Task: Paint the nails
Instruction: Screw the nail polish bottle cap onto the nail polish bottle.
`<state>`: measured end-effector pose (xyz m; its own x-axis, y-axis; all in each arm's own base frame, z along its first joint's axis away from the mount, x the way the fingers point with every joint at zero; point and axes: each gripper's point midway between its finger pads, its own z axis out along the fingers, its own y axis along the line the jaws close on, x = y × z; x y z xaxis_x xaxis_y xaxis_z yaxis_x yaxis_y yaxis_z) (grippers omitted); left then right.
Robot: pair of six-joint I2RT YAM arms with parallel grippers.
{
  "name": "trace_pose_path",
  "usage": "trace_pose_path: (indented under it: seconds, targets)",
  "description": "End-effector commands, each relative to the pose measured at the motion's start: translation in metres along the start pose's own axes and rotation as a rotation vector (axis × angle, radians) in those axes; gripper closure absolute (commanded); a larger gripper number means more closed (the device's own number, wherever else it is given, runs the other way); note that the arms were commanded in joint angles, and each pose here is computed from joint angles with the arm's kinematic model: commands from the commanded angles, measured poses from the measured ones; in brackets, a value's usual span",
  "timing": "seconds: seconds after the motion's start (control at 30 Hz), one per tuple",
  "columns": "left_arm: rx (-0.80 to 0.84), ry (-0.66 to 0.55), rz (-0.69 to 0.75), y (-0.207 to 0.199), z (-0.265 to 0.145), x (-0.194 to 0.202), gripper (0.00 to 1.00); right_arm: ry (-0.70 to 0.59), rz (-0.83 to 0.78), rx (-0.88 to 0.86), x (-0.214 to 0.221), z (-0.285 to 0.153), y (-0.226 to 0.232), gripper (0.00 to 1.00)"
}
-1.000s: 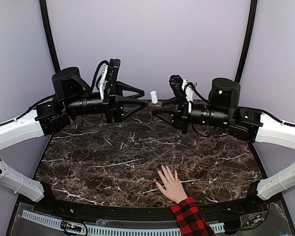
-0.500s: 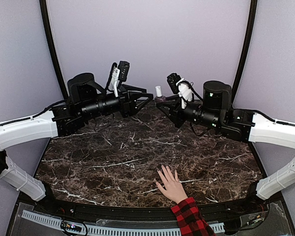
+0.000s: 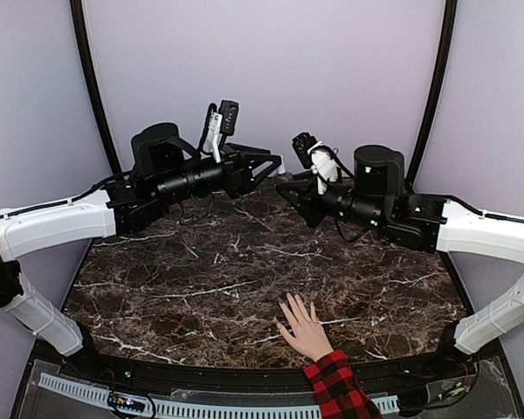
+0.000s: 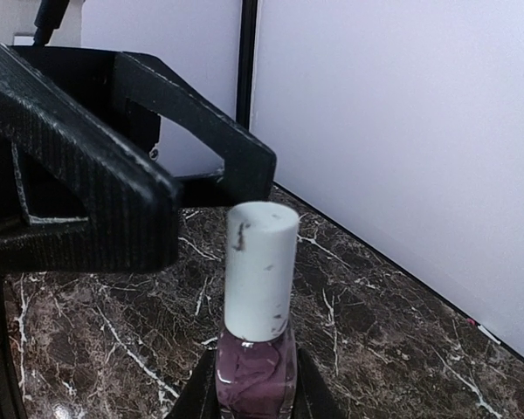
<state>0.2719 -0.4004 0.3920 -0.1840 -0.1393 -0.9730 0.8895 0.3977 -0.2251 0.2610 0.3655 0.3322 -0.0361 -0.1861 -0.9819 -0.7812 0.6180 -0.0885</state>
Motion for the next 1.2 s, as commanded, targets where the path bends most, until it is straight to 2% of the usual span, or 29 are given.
trace_pose_path:
  seconds: [0.0, 0.17, 0.43, 0.67, 0.87, 1.17]
  targets:
    - [0.022, -0.059, 0.0, -0.005, 0.002, -0.022, 0.57, -0.063, 0.016, 0.013, -0.025, 0.0, -0.001, 1.0]
    - [0.032, -0.05, -0.007, -0.006, 0.007, -0.018, 0.57, -0.068, 0.015, 0.007, -0.027, 0.0, 0.001, 1.0]
    - [0.055, -0.031, -0.012, -0.008, 0.01, -0.014, 0.67, -0.066, 0.011, 0.005, -0.027, 0.0, 0.002, 1.0]
    - [0.054, -0.016, -0.013, -0.007, 0.014, -0.012, 0.68, -0.062, 0.003, 0.001, -0.026, -0.001, 0.003, 1.0]
    - [0.059, -0.009, -0.015, -0.008, 0.014, -0.01, 0.77, -0.069, 0.004, 0.005, -0.027, -0.004, 0.002, 1.0]
    - [0.056, 0.014, -0.02, -0.006, 0.016, -0.004, 0.78, -0.081, 0.0, 0.006, -0.032, -0.008, 0.001, 1.0]
